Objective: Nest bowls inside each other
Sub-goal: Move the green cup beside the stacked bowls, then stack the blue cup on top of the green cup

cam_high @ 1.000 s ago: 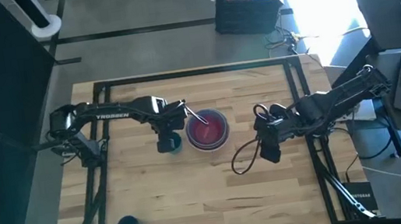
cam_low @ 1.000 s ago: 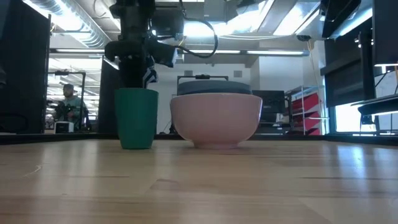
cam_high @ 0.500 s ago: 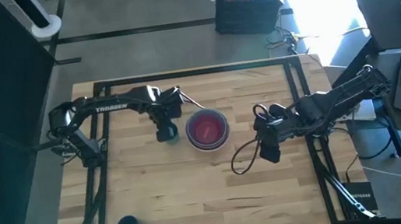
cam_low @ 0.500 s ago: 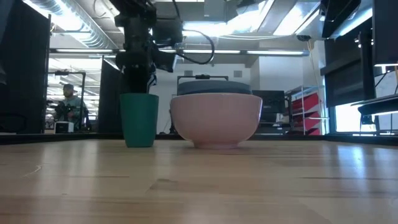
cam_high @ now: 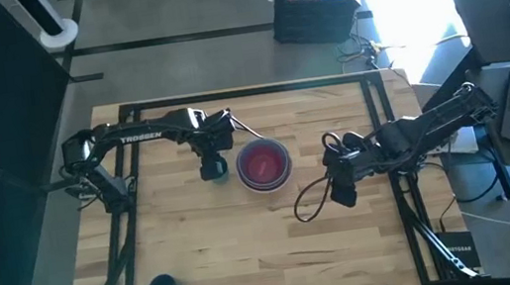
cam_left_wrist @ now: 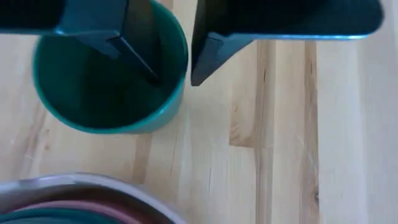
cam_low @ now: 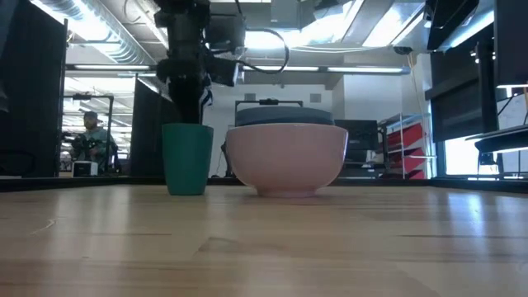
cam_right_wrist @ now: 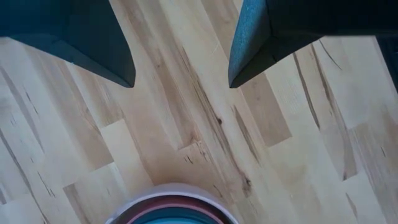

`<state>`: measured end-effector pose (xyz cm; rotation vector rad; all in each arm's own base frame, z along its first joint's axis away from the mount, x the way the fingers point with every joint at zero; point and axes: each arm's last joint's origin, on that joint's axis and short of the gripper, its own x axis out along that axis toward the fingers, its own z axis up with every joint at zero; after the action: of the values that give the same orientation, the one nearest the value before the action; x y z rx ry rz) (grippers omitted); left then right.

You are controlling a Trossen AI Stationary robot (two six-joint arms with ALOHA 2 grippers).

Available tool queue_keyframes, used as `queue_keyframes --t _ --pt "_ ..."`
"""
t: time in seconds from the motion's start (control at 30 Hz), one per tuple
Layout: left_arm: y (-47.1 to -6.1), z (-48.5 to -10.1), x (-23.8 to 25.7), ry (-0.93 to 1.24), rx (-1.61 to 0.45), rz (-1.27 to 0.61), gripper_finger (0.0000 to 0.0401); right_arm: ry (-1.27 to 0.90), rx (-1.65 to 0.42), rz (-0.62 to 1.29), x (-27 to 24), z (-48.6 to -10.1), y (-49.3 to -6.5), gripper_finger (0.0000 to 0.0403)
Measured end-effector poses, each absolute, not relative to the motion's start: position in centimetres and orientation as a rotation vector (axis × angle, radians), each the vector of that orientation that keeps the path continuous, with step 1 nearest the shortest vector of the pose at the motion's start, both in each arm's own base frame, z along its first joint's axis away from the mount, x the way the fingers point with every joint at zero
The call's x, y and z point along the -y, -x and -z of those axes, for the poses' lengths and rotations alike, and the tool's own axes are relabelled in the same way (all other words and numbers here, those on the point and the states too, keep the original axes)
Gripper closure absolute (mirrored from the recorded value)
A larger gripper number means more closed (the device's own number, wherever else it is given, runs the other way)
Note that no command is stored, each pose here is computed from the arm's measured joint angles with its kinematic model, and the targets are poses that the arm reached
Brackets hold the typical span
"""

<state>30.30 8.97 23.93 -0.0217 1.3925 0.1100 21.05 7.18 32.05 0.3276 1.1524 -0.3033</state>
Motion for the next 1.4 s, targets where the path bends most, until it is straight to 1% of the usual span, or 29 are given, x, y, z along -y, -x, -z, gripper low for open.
queue_keyframes --t 0.07,0.23,0.43,0.47,0.57,0.67,0.73,0.83,1.03,1.4 --pt "-30.1 -25.0 -8.2 0.031 -1.416 -0.100 0.0322 -0.313 -1.159 0.293 -7.2 -32.0 -21.0 0.0159" --pt "-28.3 -29.3 -2.4 0.063 -1.402 -0.034 0.0320 -0.260 -1.178 0.250 -7.2 -32.0 -21.0 0.0159" --pt "-23.8 -34.0 3.1 0.103 -1.405 0.047 0.0318 -0.198 -1.197 0.198 -7.2 -32.0 -20.9 0.0159" --pt "-22.9 -34.3 4.3 0.120 -1.419 0.044 0.0317 -0.192 -1.193 0.189 -7.2 -32.0 -20.9 0.0159" --pt "-20.0 -33.9 8.3 0.153 -1.430 0.063 0.0318 -0.186 -1.179 0.175 -7.3 -32.1 -21.1 0.0159" --pt "-17.6 -32.4 12.0 0.102 -1.492 0.118 0.0318 -0.188 -1.173 0.174 -7.3 -32.1 -21.1 0.0159" --pt "-16.5 -31.2 14.0 0.052 -1.520 0.153 0.0318 -0.188 -1.172 0.173 -7.3 -32.1 -21.1 0.0159" --pt "-15.9 -29.6 16.1 0.033 -1.516 0.194 0.0318 -0.189 -1.172 0.174 -7.3 -32.1 -21.1 0.0159" --pt "-15.8 -27.3 17.9 0.046 -1.497 0.216 0.0318 -0.210 -1.170 0.186 -7.3 -32.1 -21.1 0.0159" --pt "-15.3 -25.8 19.3 0.106 -1.484 0.256 0.0318 -0.247 -1.176 0.194 -7.3 -32.1 -21.1 0.0159"
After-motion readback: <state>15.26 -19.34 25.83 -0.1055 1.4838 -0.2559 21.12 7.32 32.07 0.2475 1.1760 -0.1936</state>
